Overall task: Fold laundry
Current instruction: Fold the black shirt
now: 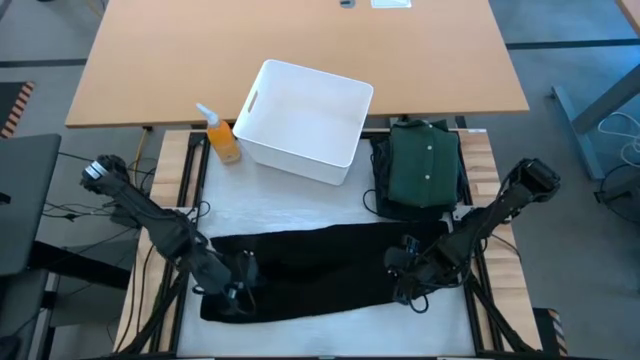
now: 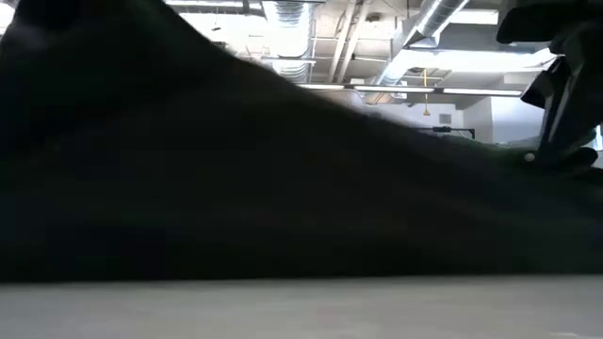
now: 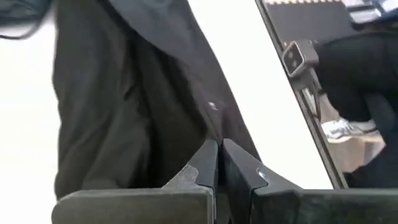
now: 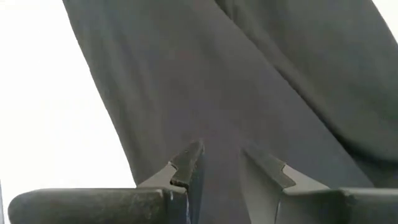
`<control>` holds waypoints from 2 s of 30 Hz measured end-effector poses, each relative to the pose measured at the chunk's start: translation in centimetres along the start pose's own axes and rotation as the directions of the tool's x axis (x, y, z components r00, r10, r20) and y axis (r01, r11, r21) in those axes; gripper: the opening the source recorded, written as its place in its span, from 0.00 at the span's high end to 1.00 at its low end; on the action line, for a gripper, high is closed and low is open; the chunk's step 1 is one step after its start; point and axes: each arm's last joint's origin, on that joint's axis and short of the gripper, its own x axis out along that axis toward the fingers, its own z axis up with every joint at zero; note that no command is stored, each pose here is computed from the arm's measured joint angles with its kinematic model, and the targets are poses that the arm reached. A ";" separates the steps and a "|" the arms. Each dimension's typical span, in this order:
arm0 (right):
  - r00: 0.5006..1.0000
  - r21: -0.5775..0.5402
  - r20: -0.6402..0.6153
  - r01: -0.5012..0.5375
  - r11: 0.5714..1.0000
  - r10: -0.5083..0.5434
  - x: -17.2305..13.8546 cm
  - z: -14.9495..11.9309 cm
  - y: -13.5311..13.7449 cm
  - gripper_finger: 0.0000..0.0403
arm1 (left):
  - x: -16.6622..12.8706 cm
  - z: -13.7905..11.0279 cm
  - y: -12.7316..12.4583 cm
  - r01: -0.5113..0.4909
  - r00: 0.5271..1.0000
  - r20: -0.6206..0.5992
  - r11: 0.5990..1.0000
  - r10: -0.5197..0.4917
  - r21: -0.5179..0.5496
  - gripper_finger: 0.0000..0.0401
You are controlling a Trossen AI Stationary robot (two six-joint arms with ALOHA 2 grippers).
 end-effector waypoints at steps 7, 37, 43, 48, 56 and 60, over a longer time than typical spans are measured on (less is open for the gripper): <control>0.996 -0.048 -0.086 -0.015 0.999 0.010 -0.2 -0.4 -0.3 0.70 | -1.9 0.0 1.5 -0.073 0.997 0.007 0.996 0.073 -0.056 1.00; 0.751 0.232 -0.479 0.608 0.759 -0.455 -1.6 -2.7 -8.1 0.56 | -1.5 -0.3 5.2 -0.149 0.982 -0.145 0.972 0.123 -0.183 1.00; 0.785 0.336 -0.459 0.587 0.737 -0.416 -1.5 -3.1 -9.1 0.44 | -1.5 -0.4 5.2 -0.148 0.981 -0.147 0.973 0.123 -0.176 1.00; 0.783 0.357 -0.473 0.589 0.725 -0.403 -1.5 -3.5 -9.2 0.42 | -1.5 -0.5 5.3 -0.154 0.979 -0.161 0.973 0.127 -0.171 1.00; 0.733 0.356 -0.561 0.633 0.688 -0.384 1.0 -4.9 -10.3 0.44 | -1.5 -0.5 5.2 -0.151 0.979 -0.162 0.973 0.123 -0.176 1.00; 0.751 0.373 -0.551 0.611 0.698 -0.364 1.6 -5.4 -10.5 0.49 | -1.5 -0.5 5.1 -0.132 0.981 -0.167 0.974 0.101 -0.185 1.00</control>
